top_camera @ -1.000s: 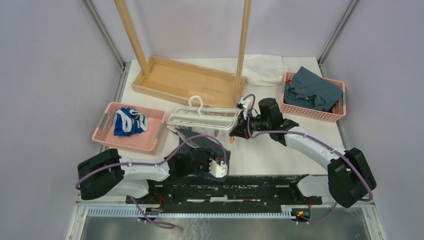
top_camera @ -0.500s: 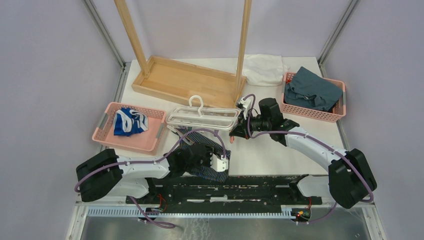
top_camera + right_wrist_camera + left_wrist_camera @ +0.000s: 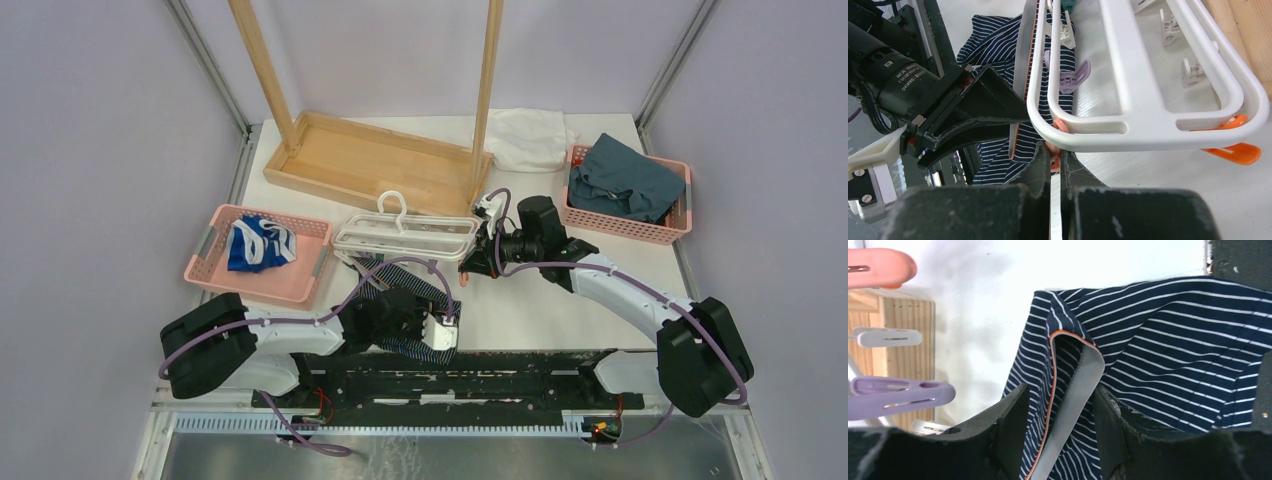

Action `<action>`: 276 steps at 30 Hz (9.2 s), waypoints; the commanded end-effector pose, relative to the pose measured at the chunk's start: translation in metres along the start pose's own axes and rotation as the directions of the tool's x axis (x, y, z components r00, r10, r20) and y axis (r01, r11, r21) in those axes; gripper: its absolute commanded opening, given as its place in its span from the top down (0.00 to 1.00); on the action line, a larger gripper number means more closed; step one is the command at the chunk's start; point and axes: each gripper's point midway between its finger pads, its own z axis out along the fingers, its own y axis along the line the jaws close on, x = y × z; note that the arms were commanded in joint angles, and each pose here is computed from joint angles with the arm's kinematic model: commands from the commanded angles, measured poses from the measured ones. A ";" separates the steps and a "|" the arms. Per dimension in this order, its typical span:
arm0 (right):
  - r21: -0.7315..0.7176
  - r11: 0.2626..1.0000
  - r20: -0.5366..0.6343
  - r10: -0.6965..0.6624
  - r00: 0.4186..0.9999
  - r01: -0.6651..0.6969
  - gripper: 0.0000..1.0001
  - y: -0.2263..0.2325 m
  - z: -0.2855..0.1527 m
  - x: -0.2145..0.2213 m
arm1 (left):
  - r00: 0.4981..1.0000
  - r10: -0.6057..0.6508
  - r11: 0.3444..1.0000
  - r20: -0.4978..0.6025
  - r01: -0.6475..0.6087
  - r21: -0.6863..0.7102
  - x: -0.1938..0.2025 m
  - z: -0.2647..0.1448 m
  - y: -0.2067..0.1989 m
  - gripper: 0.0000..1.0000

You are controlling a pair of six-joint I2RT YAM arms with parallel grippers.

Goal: Clip the underwear to the hanger

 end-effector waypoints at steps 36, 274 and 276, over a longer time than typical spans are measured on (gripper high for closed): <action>-0.053 0.997 0.187 -0.036 0.982 0.046 0.99 0.037 -0.025 -0.042 | 0.933 -0.166 0.986 0.320 0.150 0.074 -0.099 -0.023 0.037 0.96; 0.200 0.978 0.082 -0.078 0.994 0.060 0.99 0.009 -0.025 -0.006 | 0.966 -0.115 0.986 0.230 0.139 -0.093 -0.073 -0.017 -0.038 0.88; 0.200 0.978 0.079 -0.072 0.994 0.055 0.99 0.009 -0.024 -0.005 | 0.969 -0.098 0.989 0.225 0.119 -0.082 -0.079 -0.018 -0.034 0.96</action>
